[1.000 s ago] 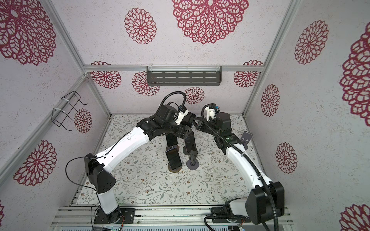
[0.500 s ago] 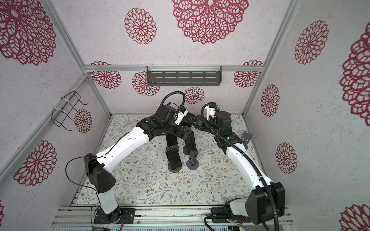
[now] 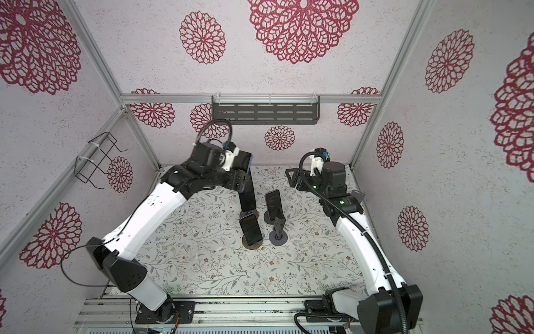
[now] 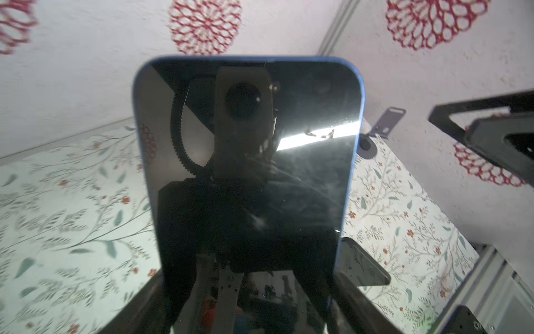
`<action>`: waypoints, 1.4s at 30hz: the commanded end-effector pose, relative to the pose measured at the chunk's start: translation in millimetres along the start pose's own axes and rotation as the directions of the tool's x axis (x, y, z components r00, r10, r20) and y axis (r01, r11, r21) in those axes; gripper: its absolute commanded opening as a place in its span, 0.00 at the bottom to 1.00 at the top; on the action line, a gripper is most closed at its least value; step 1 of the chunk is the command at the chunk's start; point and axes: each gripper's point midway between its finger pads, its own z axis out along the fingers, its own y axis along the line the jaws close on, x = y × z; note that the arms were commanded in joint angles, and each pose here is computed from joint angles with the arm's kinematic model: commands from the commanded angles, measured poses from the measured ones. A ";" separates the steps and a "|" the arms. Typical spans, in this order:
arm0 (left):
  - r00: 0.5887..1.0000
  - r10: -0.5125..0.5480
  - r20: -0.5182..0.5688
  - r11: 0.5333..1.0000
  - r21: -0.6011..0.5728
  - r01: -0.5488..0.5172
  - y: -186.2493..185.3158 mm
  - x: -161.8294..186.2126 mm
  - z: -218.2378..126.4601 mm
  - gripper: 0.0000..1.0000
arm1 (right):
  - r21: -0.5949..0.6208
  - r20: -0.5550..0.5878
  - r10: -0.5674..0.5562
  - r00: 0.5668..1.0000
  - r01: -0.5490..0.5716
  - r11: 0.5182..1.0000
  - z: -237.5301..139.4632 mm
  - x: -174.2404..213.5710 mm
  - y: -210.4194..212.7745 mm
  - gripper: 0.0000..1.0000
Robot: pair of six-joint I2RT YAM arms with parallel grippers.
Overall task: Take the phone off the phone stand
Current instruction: 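Carry the phone toward the robot with the left gripper while the right arm withdraws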
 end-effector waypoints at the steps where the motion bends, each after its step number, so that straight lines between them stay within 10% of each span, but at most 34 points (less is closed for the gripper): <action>1: 0.996 -0.093 0.011 0.988 -0.125 0.093 50.4 4.3 -22.7 0.00 | 0.149 -0.007 -0.039 0.999 0.039 0.988 -13.9 8.3 -34.1 0.78; 11: 0.954 -0.258 -0.152 0.921 -0.336 0.196 145.6 72.5 47.8 0.00 | 0.265 -0.107 0.027 0.994 0.003 0.964 -21.8 69.3 -79.0 0.78; 26: 0.864 -0.388 -0.322 0.891 -0.369 0.263 175.9 130.7 172.7 0.00 | 0.351 -0.140 0.039 0.989 0.012 0.936 -36.8 96.4 -100.7 0.77; 42: 0.811 -0.396 -0.430 0.880 -0.429 0.202 194.3 171.8 215.8 0.00 | 0.348 -0.139 0.044 0.989 0.007 0.937 -34.4 96.8 -103.2 0.77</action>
